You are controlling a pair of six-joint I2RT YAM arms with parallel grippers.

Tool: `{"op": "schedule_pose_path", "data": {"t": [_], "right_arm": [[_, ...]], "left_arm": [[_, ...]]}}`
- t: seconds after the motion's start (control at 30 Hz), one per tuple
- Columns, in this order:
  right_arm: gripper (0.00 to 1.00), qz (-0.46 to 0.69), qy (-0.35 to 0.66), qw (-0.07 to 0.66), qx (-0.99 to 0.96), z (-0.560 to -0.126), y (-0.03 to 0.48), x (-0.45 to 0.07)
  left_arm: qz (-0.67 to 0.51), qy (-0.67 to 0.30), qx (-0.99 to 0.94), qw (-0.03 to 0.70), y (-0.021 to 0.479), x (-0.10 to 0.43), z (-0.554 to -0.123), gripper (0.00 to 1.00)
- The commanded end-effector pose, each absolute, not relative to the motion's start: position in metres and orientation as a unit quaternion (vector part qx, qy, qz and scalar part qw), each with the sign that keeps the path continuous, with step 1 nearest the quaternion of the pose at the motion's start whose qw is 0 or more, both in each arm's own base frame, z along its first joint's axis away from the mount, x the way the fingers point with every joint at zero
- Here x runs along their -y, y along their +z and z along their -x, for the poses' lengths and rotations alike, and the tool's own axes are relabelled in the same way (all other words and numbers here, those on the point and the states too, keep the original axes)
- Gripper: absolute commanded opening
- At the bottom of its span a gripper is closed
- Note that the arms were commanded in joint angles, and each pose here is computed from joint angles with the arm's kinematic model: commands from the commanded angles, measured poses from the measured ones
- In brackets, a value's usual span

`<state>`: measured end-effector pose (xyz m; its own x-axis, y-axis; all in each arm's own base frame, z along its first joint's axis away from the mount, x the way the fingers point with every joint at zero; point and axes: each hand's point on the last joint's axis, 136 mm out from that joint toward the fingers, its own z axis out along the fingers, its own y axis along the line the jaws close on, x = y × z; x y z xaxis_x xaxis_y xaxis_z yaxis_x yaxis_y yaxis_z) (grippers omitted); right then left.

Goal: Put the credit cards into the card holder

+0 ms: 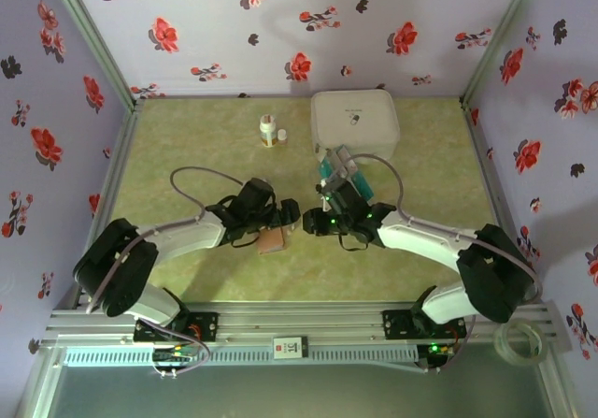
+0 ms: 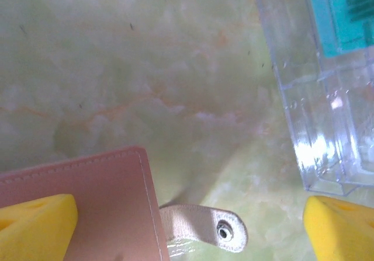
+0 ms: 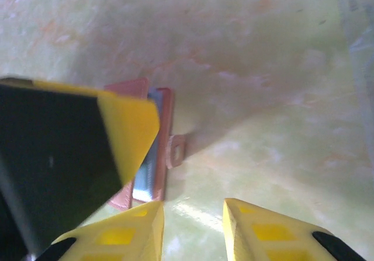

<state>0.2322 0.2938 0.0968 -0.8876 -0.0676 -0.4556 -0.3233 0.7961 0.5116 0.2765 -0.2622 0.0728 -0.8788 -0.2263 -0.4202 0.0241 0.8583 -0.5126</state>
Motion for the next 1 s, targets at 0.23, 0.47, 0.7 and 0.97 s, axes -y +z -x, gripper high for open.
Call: {"op": "schedule_pose_path", "data": {"t": [0.23,0.47,0.7,0.97], "right_arm": [[0.26,0.195,0.33,0.234,-0.893,-0.2,0.131,-0.359],[0.19,0.268,0.317,0.215,-0.884,-0.18,0.135,-0.405],[0.03,0.273,0.278,0.194,-0.901,-0.187,0.103,-0.408],[0.0,0.23,0.269,0.187,-0.916,-0.2,0.071,-0.382]], "left_arm": [[0.084,-0.252,-0.923,0.277,0.118,0.218,-0.319,1.0],[0.118,-0.244,-0.919,0.287,0.126,0.176,-0.331,1.0],[0.138,-0.23,-0.921,0.281,0.118,0.148,-0.32,1.0],[0.129,-0.223,-0.93,0.264,0.107,0.142,-0.304,1.0]]}}
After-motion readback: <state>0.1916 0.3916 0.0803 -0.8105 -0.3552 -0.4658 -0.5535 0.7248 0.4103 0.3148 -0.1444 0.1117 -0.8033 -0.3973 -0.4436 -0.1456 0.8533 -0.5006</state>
